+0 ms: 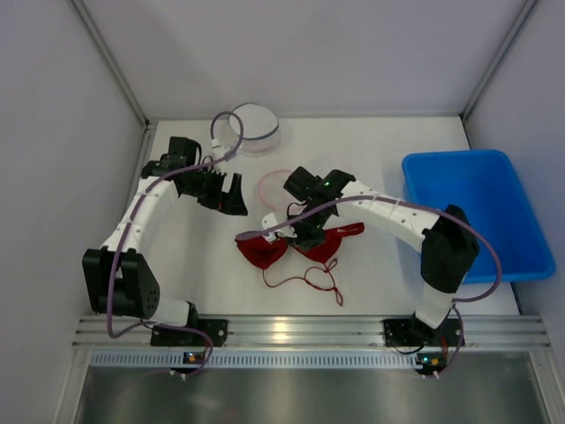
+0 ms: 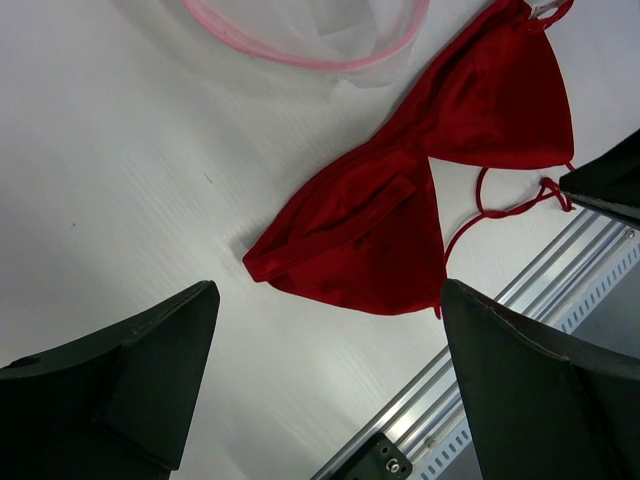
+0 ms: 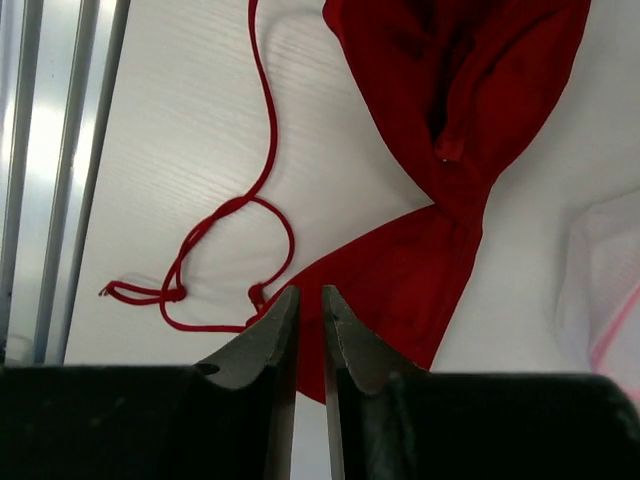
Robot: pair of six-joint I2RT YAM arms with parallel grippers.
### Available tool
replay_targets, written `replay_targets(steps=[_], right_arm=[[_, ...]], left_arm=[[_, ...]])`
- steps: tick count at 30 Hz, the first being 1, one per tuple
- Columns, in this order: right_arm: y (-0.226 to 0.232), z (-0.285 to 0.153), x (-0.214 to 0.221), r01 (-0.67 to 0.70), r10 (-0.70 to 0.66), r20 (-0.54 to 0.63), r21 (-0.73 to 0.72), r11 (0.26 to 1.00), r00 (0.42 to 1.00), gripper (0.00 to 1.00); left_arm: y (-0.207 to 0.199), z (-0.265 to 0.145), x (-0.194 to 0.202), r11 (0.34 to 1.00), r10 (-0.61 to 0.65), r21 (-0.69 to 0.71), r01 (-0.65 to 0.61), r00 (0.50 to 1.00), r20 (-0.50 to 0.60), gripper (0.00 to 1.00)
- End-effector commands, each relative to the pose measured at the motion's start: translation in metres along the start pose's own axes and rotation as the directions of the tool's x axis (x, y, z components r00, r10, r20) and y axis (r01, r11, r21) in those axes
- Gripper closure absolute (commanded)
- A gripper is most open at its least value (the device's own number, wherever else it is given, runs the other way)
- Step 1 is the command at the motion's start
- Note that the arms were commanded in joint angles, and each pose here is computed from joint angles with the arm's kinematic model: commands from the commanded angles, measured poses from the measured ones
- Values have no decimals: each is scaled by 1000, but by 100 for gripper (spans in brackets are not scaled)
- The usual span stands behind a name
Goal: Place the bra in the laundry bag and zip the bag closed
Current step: Adjust the bra at the center of the board.
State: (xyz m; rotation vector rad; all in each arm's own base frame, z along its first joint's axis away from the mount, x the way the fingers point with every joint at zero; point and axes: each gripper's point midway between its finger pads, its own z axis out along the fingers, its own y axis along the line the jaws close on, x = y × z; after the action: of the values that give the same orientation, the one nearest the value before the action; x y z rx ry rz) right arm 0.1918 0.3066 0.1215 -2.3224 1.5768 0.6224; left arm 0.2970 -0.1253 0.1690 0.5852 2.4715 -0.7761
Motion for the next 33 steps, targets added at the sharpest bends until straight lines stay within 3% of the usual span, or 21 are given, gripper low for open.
replay_targets(steps=[1,4,5,7,8,17,33], right_arm=[[-20,-17,-25,-41,33,95,82,996,995,82],[-27,-49,1,-106,91,109,145,984,990,63],[-34,-62,21,-152,135,110,173,973,985,49],[-26,-72,50,-186,179,54,180,966,982,42],[-15,-70,85,-272,277,-12,152,950,961,41],[-28,-45,126,-481,490,-30,146,864,871,43],[-49,-11,145,-523,529,-43,107,846,847,50]], left_arm=[[-7,-8,-3,999,39,0,-39,998,42,2],[-7,-8,-2,999,50,-1,-50,998,45,2],[-8,-8,0,999,50,6,-51,998,42,2],[-8,-5,0,999,47,20,-48,998,41,2],[-9,1,-2,998,36,47,-38,999,40,2],[-9,-4,-12,999,36,26,-38,997,75,2],[-7,-5,-11,999,40,8,-41,996,76,2]])
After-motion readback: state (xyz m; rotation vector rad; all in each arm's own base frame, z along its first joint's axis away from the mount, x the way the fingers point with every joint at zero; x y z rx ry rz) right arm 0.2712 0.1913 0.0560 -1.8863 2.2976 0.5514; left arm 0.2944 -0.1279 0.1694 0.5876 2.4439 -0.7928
